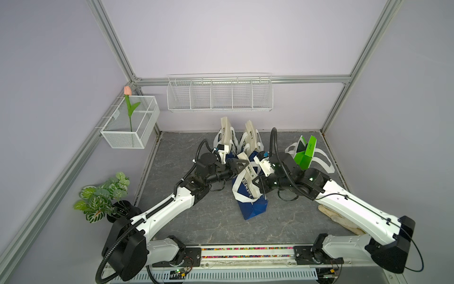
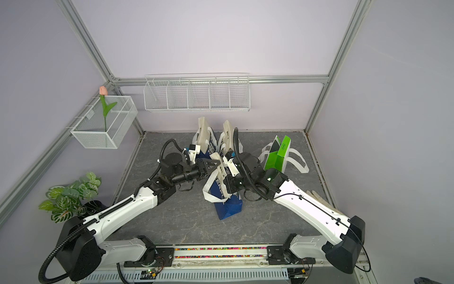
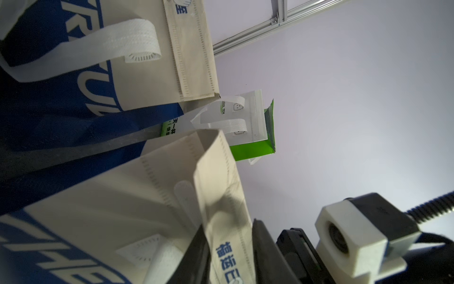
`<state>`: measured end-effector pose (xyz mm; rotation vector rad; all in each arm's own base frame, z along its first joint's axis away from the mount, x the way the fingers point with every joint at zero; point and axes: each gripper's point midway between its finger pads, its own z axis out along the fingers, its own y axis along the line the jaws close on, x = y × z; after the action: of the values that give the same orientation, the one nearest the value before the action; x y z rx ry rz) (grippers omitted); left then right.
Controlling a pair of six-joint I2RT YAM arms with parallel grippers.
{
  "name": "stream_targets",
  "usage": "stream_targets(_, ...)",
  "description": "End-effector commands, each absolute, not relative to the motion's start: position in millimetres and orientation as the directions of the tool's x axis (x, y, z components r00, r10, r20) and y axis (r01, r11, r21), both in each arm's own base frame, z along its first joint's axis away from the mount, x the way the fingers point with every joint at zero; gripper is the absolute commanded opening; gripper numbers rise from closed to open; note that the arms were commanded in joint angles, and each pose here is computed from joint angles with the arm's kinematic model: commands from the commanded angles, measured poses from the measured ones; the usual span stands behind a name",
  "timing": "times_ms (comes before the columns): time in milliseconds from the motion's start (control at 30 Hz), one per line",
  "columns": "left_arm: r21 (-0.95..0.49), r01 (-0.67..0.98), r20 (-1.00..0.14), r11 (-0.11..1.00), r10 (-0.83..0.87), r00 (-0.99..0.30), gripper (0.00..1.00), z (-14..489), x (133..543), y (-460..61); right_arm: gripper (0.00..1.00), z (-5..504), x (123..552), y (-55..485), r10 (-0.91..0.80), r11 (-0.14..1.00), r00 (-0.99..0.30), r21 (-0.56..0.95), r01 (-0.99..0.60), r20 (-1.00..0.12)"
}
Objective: Open the takeout bag
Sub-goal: Open the takeout bag at the center of the board.
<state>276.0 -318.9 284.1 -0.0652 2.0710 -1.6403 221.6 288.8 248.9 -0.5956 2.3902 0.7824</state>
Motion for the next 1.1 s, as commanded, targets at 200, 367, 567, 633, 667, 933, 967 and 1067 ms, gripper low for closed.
stream_targets(200, -0.926, 0.341, -0.378, 0.164, -0.357, -0.854, 0.22, 306.7, 290.8, -336.8, 0.07, 264.6, 209.5, 294.0, -0.18, 0.632, -0.758, 0.516, -0.577, -0.627)
stream_targets(367, -0.922, 0.343, -0.387, 0.182, -0.366, -0.846, 0.14, 307.5, 295.9, -337.6, 0.07, 266.2, 207.6, 290.6, -0.171, 0.62, -0.763, 0.534, -0.574, -0.623)
stream_targets(567, -0.917, 0.36, -0.399, 0.174, -0.36, -0.843, 0.24, 310.2, 297.8, -344.6, 0.07, 267.2, 205.2, 289.3, -0.157, 0.596, -0.77, 0.563, -0.573, -0.618)
stream_targets(633, -0.921, 0.352, -0.39, 0.168, -0.346, -0.853, 0.07, 308.1, 296.9, -350.3, 0.07, 265.2, 206.3, 287.6, -0.153, 0.602, -0.775, 0.564, -0.566, -0.613)
stream_targets(667, -0.923, 0.346, -0.383, 0.169, -0.334, -0.861, 0.01, 306.1, 295.3, -353.7, 0.07, 264.0, 207.5, 286.2, -0.148, 0.606, -0.777, 0.565, -0.56, -0.612)
stream_targets(933, -0.918, 0.272, -0.364, 0.29, -0.34, -0.867, 0.0, 290.6, 279.2, -333.8, 0.13, 263.0, 220.7, 267.6, -0.112, 0.695, -0.771, 0.505, -0.512, -0.627)
stream_targets(967, -0.916, 0.25, -0.355, 0.313, -0.348, -0.868, 0.0, 288.4, 277.5, -328.7, 0.19, 261.4, 224.7, 262.1, -0.114, 0.729, -0.766, 0.471, -0.497, -0.633)
stream_targets(1067, -0.877, 0.18, -0.366, 0.446, -0.374, -0.852, 0.0, 276.1, 273.7, -304.7, 0.46, 255.8, 237.5, 236.1, -0.165, 0.871, -0.71, 0.237, -0.43, -0.685)
